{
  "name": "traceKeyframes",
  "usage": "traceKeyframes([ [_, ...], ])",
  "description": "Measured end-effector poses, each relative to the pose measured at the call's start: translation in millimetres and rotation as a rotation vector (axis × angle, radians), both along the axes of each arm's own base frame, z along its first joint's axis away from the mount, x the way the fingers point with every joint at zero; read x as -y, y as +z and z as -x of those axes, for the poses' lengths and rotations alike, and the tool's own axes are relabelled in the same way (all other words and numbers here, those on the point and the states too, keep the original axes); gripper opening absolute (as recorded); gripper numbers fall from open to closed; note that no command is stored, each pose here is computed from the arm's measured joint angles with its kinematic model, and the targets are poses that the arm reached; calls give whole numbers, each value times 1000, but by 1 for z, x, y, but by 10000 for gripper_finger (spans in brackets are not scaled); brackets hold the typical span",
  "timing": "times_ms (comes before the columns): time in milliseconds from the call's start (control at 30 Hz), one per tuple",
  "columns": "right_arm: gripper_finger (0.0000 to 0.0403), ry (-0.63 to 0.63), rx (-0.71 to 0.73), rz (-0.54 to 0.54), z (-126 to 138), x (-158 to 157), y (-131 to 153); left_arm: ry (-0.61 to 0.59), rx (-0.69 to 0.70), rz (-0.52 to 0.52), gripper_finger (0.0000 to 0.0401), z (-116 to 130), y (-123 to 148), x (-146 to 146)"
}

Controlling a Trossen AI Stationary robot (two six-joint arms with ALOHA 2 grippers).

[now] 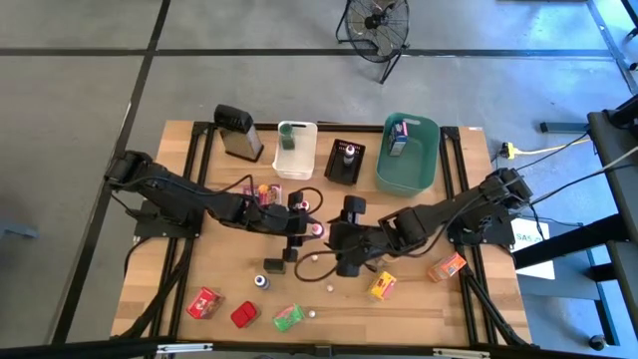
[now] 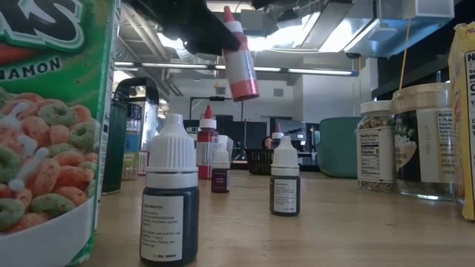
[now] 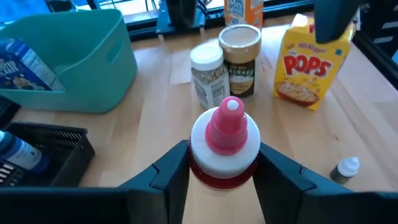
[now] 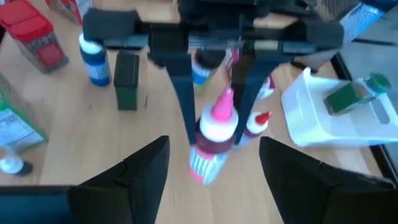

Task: Pick & Place Kitchen Items
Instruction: Put the large pink food coloring bottle into the black bin

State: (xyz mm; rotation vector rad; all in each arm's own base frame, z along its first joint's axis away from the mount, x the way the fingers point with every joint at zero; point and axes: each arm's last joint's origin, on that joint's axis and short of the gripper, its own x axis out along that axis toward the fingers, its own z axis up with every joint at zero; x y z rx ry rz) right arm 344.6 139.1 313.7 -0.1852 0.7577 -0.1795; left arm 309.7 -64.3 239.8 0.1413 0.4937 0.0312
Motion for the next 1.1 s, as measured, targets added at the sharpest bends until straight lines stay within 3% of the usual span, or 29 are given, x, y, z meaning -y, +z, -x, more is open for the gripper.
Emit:
traceKeyframes([
  [300,250,45,-17,56,-27,9,-22,-8,36,-17,146,-2,3,0],
  [600,247,65,11,72,-30,10,-19,-10,38,-20,146,-2,4,0],
  [1100,179,61,-14,74,-29,12,-21,-26,39,-26,146,0,4,6],
])
